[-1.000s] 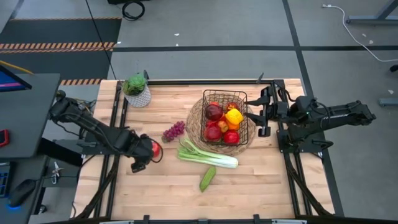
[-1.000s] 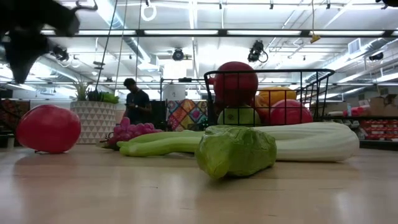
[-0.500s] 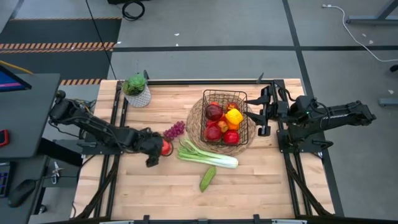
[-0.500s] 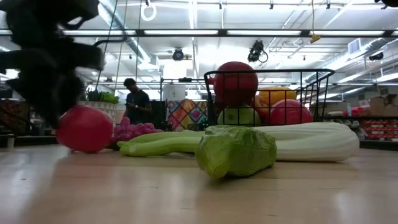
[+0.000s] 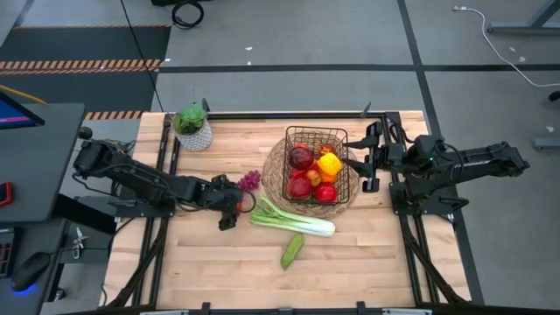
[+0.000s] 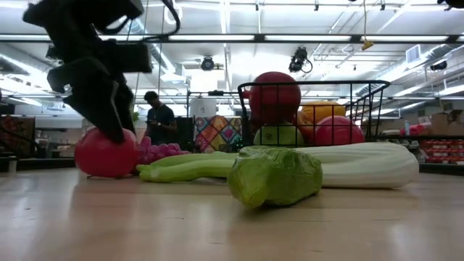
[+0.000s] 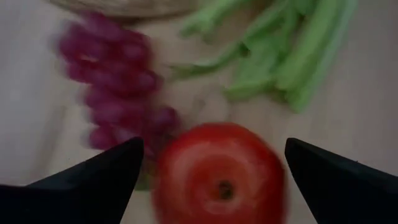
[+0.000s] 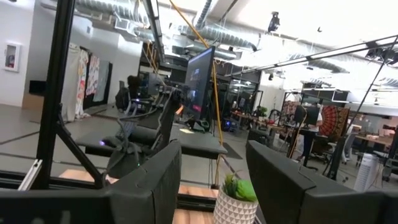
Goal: Build produce basket
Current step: Put the apple into the wire basket
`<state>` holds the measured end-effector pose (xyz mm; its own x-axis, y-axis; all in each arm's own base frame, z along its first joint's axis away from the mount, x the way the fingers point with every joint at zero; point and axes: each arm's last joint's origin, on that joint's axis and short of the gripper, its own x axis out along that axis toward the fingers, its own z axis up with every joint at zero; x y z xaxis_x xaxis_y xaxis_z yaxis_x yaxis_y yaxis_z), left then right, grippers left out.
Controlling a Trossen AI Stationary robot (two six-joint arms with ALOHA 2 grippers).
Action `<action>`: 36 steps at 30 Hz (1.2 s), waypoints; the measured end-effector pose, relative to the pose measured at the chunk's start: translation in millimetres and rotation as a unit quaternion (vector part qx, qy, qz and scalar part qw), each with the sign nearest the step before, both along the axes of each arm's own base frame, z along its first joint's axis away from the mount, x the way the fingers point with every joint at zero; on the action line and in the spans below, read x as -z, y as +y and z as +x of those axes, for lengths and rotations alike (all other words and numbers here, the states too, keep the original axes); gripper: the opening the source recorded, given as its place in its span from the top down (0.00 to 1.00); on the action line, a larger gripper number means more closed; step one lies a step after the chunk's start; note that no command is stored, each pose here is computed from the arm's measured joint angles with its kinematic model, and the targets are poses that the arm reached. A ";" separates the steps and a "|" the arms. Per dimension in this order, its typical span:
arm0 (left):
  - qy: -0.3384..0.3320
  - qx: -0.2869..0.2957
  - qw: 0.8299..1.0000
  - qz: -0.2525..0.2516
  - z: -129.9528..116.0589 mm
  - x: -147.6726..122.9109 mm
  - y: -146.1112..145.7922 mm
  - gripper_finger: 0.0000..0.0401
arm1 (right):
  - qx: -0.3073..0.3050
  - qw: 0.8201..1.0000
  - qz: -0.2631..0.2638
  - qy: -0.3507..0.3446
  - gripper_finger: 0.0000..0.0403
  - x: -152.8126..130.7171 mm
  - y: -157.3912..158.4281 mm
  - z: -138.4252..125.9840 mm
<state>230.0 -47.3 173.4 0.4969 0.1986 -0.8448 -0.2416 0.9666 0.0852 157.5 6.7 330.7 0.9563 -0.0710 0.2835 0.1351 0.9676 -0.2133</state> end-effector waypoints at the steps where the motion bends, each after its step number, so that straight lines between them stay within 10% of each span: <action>1: 0.007 0.003 1.000 -0.024 1.6 2.5 0.3 0.00 | 0.000 1.000 0.000 0.002 0.53 0.3 0.0 0.1; 36: 0.061 -0.017 0.993 -0.101 4.0 20.7 -4.8 0.00 | -0.002 1.000 0.005 0.006 0.53 1.2 0.2 0.4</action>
<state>234.0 -52.2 152.7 0.3847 0.0334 -0.9224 -0.2737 0.9585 -0.0795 157.9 7.0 329.5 0.9601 -0.0697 0.2708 0.1283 0.9702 -0.2054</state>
